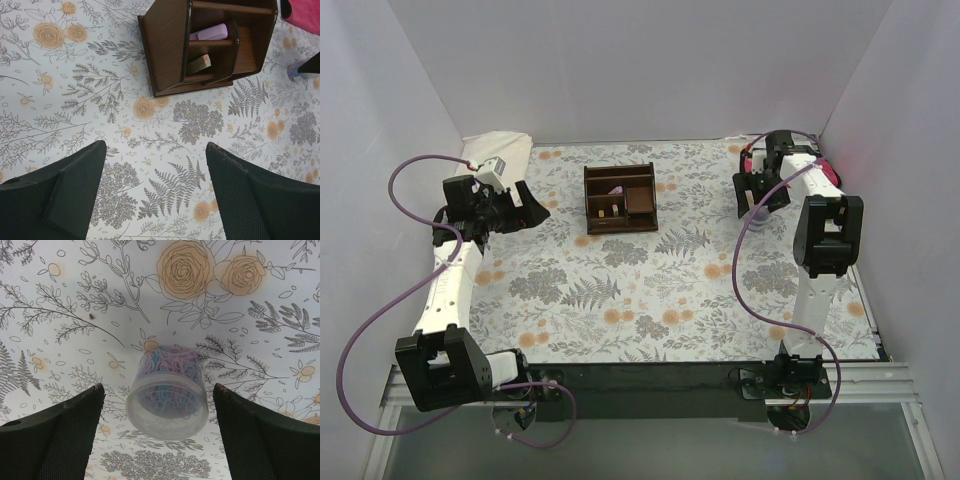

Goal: Sort the stationery into containers
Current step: Pick up the stationery from the center of the board.

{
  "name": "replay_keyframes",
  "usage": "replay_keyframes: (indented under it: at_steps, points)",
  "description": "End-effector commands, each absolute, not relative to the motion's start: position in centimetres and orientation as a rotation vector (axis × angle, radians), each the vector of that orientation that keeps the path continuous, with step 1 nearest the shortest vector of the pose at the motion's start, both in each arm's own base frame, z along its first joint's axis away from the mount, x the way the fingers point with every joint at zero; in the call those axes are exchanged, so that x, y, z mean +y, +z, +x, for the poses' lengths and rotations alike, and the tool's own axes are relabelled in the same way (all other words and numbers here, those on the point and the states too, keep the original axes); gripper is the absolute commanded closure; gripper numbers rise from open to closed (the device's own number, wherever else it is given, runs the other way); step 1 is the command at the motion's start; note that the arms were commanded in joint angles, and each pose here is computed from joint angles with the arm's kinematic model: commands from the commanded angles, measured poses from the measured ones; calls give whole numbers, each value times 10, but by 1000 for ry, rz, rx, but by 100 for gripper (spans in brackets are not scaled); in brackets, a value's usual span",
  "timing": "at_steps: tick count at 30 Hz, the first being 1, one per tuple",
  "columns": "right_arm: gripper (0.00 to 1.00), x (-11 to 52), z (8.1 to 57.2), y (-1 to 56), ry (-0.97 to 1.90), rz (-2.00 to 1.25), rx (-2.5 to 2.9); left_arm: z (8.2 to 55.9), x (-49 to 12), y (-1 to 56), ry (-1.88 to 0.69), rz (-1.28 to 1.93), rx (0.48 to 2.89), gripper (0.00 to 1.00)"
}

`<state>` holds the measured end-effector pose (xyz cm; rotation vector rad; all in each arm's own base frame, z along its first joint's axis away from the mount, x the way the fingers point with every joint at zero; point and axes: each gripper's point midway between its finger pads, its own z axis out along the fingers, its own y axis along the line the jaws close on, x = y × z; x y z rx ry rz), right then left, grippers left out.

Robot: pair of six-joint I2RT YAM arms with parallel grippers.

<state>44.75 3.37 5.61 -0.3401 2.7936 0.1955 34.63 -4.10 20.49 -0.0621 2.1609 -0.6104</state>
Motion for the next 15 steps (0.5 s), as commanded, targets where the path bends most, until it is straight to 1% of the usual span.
replay_keyframes:
  at_steps: [1, 3, 5, 6, 8, 14, 15]
  points:
    - [10, 26, 452, 55, 174, -311, 2791, 351, -40, 216, -597, -53, 2132, 21]
    - [13, 25, 451, 55, 167, -304, 2794, 351, -40, 216, -594, -52, 2132, 21]
    - [14, 25, 447, 54, 161, -300, 2803, 351, -39, 217, -586, -49, 2130, 21]
    - [17, 24, 446, 53, 156, -302, 2805, 351, -39, 217, -587, -47, 2131, 21]
    - [19, 22, 443, 53, 144, -296, 2810, 351, -39, 217, -586, -49, 2130, 21]
    - [43, 21, 442, 56, 136, -301, 2806, 349, -39, 216, -584, -52, 2128, 21]
    - [54, 21, 443, 58, 135, -314, 2798, 348, -39, 217, -584, -49, 2126, 21]
